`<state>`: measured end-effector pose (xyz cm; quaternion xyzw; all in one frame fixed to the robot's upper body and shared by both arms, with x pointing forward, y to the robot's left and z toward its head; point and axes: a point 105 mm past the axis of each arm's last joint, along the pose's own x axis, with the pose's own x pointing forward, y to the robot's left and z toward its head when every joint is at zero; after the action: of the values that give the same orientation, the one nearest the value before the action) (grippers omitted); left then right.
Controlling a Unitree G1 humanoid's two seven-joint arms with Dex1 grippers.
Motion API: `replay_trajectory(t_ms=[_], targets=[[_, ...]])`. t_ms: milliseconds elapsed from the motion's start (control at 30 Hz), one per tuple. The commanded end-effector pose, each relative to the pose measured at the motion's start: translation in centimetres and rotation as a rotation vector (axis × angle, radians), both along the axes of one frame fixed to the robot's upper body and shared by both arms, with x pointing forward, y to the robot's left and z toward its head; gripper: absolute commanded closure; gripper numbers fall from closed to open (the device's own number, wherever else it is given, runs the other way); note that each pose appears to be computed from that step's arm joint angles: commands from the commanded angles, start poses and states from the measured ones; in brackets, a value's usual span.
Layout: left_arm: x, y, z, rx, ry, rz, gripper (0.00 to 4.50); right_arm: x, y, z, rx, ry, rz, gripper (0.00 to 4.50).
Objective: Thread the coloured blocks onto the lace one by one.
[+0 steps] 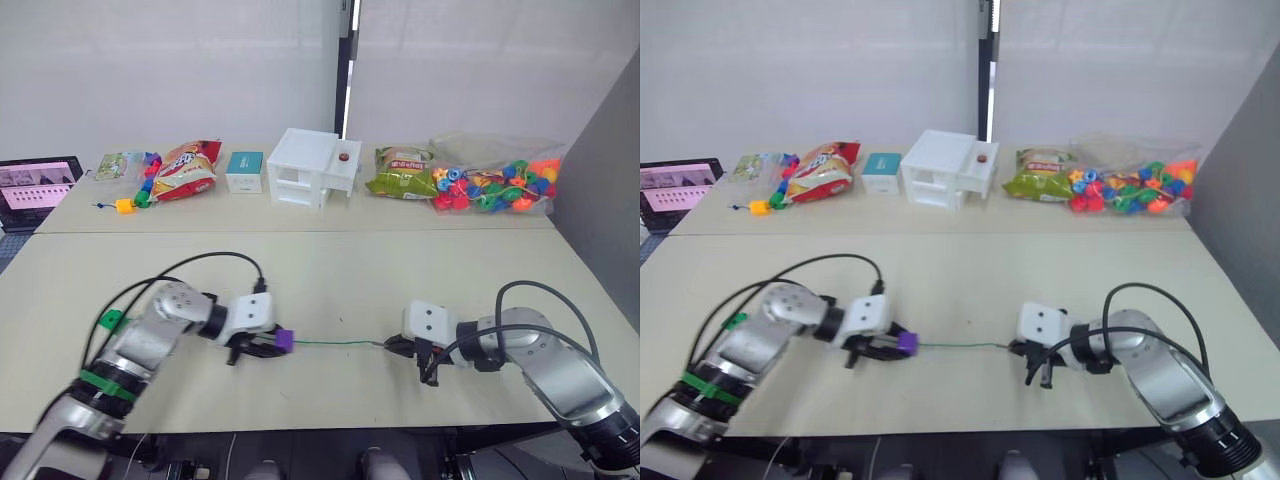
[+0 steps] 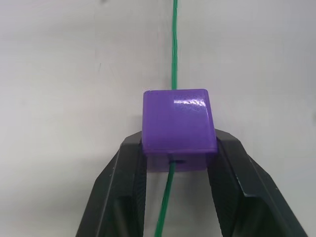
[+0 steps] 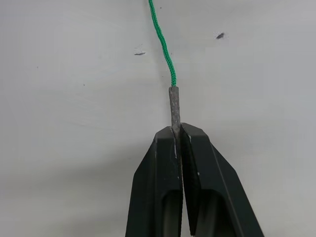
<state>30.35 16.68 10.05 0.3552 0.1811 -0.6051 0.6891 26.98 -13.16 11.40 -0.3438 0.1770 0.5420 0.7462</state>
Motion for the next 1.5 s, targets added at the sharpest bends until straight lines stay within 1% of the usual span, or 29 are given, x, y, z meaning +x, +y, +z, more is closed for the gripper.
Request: replay_trajectory(t_ms=[33, 133, 167, 200, 433, 600, 667, 833, 900, 933, 967, 1100, 1167, 1300, 1400, 1500], targets=[[0.4, 5.5, -1.0, 0.132, 0.028, 0.124, 3.30, -0.2, 0.2, 1.0, -0.009, -0.028, 0.026, 4.50], [0.2, 8.0, -1.2, 0.196, 0.026, 0.154, 3.30, -0.1, -0.2, 1.0, -0.024, -0.030, 0.018, 4.50], [0.2, 8.5, -1.3, 0.209, 0.024, 0.157, 3.30, 0.0, -0.4, 0.9, -0.031, -0.030, 0.013, 4.50], [0.1, 8.7, -1.1, 0.198, 0.024, 0.165, 3.30, 0.1, -1.0, 0.8, -0.046, -0.030, -0.001, 4.50], [-0.1, 7.5, -0.7, 0.135, 0.018, 0.153, 3.30, 0.7, -3.2, 0.9, -0.073, -0.044, -0.068, 4.50], [-0.3, 7.6, -0.8, 0.134, 0.023, 0.160, 3.30, 0.9, -4.4, 0.7, -0.098, -0.048, -0.097, 4.50], [-0.4, 7.6, -0.8, 0.134, 0.024, 0.160, 3.30, 0.8, -4.3, 0.7, -0.093, -0.046, -0.098, 4.50], [-0.3, 7.1, -0.8, 0.134, 0.017, 0.153, 3.30, 0.3, -2.1, 0.8, -0.030, -0.038, -0.056, 4.50], [0.0, 6.7, -0.3, 0.094, 0.021, 0.171, 3.30, 0.3, -1.6, 0.9, -0.021, -0.040, -0.053, 4.50], [0.0, 6.5, 0.0, 0.077, 0.035, 0.174, 2.27, 0.3, -1.4, 0.9, -0.017, -0.041, -0.051, 4.50], [-0.1, 6.4, 0.3, 0.069, 0.047, 0.174, 1.99, 0.2, -1.1, 0.9, -0.013, -0.041, -0.048, 4.50], [0.0, 6.3, 1.5, 0.101, 0.031, 0.160, 0.63, 0.1, -0.3, 1.1, 0.002, -0.043, -0.044, 4.50], [0.2, 6.1, 2.6, 0.103, 0.033, 0.168, 0.02, 0.0, 0.1, 1.2, 0.011, -0.040, -0.039, 4.50], [0.4, 5.9, 4.6, 0.154, 0.043, 0.152, 0.02, 0.0, 1.1, 1.2, 0.026, -0.036, -0.030, 4.50], [0.6, 5.4, 6.0, 0.255, 0.046, 0.132, 0.02, 0.0, 1.6, 1.2, 0.037, -0.034, -0.027, 4.50], [-0.2, 5.2, 6.8, 0.350, 0.100, 0.095, 0.02, 0.0, 2.1, 1.1, 0.049, -0.034, -0.026, 4.50]])
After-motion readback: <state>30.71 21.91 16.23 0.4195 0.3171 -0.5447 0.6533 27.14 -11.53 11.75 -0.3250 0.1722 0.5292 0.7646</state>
